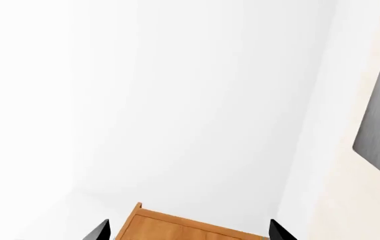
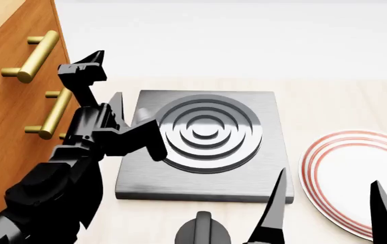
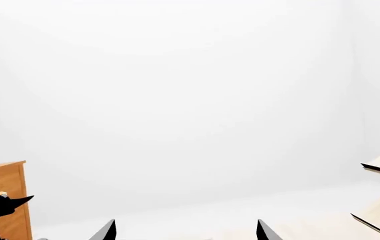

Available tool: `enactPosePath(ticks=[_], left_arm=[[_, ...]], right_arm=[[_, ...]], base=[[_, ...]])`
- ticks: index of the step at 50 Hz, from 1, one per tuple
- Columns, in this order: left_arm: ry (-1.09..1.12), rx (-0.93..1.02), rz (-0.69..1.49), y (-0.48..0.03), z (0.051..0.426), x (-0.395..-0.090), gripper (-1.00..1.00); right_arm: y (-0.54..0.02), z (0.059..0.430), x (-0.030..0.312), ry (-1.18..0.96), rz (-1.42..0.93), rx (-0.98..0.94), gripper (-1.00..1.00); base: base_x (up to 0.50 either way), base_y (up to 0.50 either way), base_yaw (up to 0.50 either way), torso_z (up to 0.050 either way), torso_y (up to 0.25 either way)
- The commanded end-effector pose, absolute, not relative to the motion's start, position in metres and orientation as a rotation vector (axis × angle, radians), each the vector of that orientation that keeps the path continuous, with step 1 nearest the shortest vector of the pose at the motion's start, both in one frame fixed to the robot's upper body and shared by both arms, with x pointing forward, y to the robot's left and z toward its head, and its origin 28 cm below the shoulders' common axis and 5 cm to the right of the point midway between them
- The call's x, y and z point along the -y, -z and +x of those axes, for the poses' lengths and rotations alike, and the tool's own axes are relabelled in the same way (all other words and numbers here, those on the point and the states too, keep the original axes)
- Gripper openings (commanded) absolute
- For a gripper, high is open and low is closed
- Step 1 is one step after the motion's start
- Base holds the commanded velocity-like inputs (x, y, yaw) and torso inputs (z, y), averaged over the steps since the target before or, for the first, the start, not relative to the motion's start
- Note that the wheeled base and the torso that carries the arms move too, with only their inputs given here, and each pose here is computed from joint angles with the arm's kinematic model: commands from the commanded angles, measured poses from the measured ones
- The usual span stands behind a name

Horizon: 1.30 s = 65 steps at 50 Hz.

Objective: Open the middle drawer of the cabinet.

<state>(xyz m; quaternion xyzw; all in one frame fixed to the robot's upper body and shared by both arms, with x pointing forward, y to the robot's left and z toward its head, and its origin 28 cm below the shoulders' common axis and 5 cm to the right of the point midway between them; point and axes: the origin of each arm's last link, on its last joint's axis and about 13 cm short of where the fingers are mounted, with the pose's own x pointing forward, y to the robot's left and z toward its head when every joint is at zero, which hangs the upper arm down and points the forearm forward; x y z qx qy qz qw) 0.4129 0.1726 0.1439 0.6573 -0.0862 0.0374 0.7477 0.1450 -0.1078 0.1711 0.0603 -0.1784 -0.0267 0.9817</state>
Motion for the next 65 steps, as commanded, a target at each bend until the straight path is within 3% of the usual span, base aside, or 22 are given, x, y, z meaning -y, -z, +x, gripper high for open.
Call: enactPosePath(ticks=[1,65], left_arm=[[-0.096,0.165,1.455,-0.143,0.414,-0.178,1.0],[-0.097,0.08,1.485,-0.093,0.396,-0.19,1.0]], right_arm=[[-0.17,0.146,0.107,0.063,0.114,0.332,1.0],[-0.167,0.148,0.106,0.06,0.129,0.324,1.0]], base=[[0.0,0.0,0.0,0.0,0.0],[0.0,0.0,0.0,0.0,0.0]])
